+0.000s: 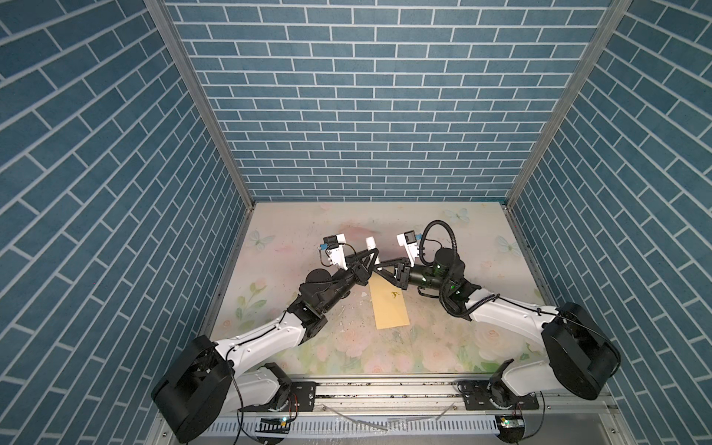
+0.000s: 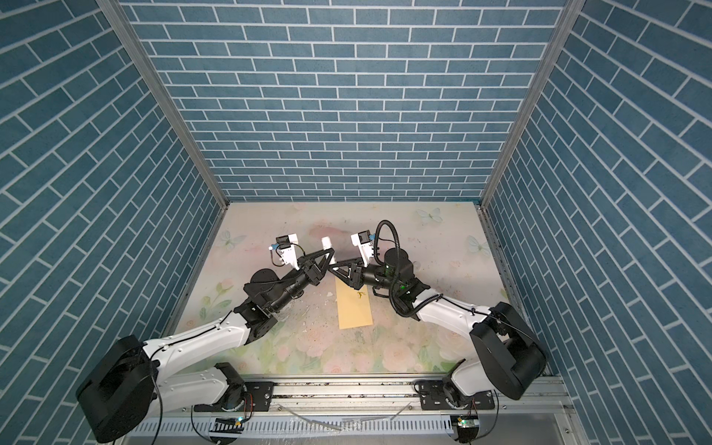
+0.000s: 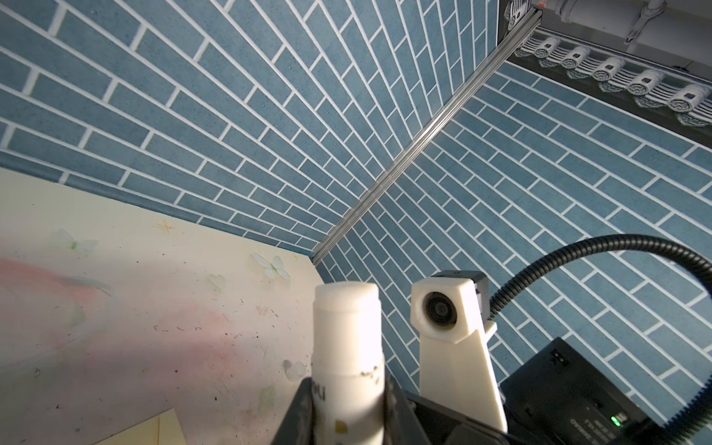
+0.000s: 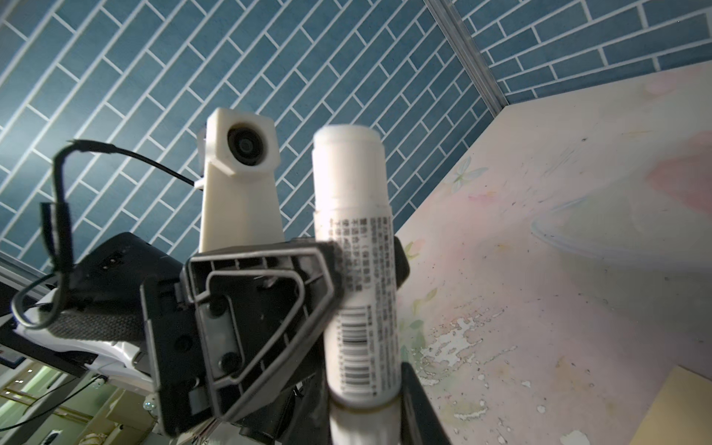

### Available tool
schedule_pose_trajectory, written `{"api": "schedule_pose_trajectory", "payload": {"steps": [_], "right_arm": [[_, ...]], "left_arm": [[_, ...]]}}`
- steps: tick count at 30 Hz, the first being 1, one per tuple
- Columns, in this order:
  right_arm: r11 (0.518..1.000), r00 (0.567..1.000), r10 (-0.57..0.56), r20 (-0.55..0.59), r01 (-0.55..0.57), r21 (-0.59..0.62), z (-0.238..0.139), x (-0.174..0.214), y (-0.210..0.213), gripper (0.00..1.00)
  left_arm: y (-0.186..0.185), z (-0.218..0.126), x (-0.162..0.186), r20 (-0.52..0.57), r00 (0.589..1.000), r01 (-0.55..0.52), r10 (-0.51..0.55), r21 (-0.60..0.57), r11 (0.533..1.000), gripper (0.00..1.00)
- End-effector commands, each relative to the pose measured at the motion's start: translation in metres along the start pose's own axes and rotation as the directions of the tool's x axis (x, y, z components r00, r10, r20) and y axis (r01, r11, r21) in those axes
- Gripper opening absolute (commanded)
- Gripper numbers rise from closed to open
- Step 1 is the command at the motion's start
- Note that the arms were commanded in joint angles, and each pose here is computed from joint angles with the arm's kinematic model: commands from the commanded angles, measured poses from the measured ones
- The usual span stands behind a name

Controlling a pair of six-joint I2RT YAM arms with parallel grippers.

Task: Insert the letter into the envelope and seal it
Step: 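Move the right gripper to the glue stick held by the left gripper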

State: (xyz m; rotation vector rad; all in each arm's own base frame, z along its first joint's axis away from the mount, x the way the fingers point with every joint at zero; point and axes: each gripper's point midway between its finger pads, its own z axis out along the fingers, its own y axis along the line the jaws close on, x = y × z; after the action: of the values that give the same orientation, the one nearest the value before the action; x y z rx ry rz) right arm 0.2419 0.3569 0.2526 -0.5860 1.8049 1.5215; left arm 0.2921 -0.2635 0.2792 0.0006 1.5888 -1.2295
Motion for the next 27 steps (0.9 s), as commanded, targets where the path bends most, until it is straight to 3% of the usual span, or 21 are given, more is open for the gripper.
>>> {"api": "schedule_pose_trajectory", "payload": {"steps": [1, 4, 8, 15, 21, 24, 27], "right_arm": [[0.954, 0.996, -0.079, 0.029, 0.067, 0.292, -0.015, -0.024, -0.032, 0.0], [0.878, 0.991, -0.13, -0.025, 0.127, 0.463, -0.026, -0.026, -0.048, 0.0], [0.77, 0.975, -0.214, -0.063, 0.208, 0.604, -0.032, -0.036, -0.054, 0.0], [0.554, 0.91, -0.377, -0.172, 0.37, 0.745, -0.03, -0.044, -0.049, 0.0], [0.366, 0.828, -0.489, -0.273, 0.479, 0.798, -0.019, -0.045, -0.039, 0.0], [0.363, 0.822, -0.495, -0.28, 0.489, 0.793, -0.013, -0.043, -0.037, 0.0], [0.403, 0.828, -0.5, -0.255, 0.483, 0.777, -0.011, -0.041, -0.032, 0.0]], "left_arm": [[0.006, -0.005, 0.005, -0.032, 0.994, -0.11, 0.108, -0.046, 0.993, 0.0], [0.008, -0.005, 0.008, -0.052, 0.989, -0.145, 0.141, -0.07, 0.987, 0.0], [0.009, -0.003, 0.013, -0.067, 0.985, -0.163, 0.158, -0.082, 0.983, 0.0], [0.01, 0.003, 0.022, -0.083, 0.984, -0.163, 0.157, -0.083, 0.983, 0.0], [0.013, 0.007, 0.027, -0.086, 0.986, -0.152, 0.144, -0.084, 0.985, 0.0], [0.013, 0.007, 0.028, -0.087, 0.986, -0.148, 0.141, -0.083, 0.986, 0.0], [0.013, 0.006, 0.028, -0.085, 0.986, -0.148, 0.141, -0.082, 0.986, 0.0]]}}
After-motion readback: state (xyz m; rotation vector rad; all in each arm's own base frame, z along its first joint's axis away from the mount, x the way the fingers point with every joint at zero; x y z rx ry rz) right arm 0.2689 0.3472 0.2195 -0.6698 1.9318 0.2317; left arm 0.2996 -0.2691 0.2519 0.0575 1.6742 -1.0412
